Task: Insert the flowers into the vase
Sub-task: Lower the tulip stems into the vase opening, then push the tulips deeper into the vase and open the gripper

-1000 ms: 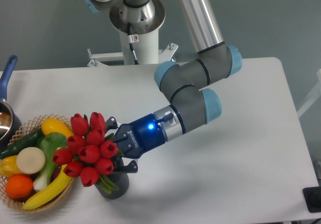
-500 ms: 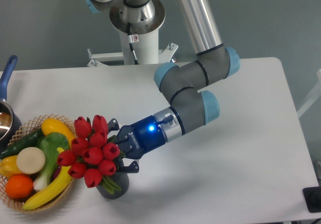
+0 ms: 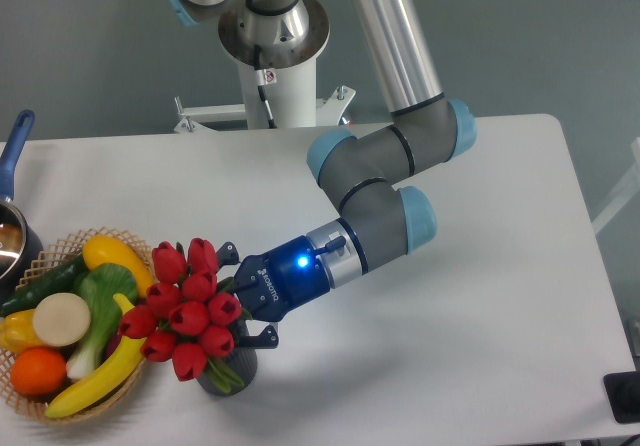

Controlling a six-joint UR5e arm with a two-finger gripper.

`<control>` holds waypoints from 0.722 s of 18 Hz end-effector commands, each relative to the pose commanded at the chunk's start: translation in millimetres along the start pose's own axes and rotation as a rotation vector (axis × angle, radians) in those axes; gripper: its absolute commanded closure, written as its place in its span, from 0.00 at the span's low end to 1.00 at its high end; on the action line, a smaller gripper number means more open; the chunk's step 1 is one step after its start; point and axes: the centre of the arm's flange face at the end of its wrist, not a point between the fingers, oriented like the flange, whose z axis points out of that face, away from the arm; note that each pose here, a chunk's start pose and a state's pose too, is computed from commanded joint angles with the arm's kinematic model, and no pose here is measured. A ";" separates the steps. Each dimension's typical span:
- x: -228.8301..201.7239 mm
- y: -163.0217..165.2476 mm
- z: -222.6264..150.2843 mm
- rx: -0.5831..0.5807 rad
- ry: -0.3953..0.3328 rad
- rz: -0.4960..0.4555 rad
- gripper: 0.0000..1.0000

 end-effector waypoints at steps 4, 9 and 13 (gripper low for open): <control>-0.6 8.1 0.1 0.000 0.000 0.028 0.67; -2.1 12.1 0.2 -0.002 0.000 0.025 0.66; -3.2 21.7 -1.7 -0.020 -0.008 0.011 0.66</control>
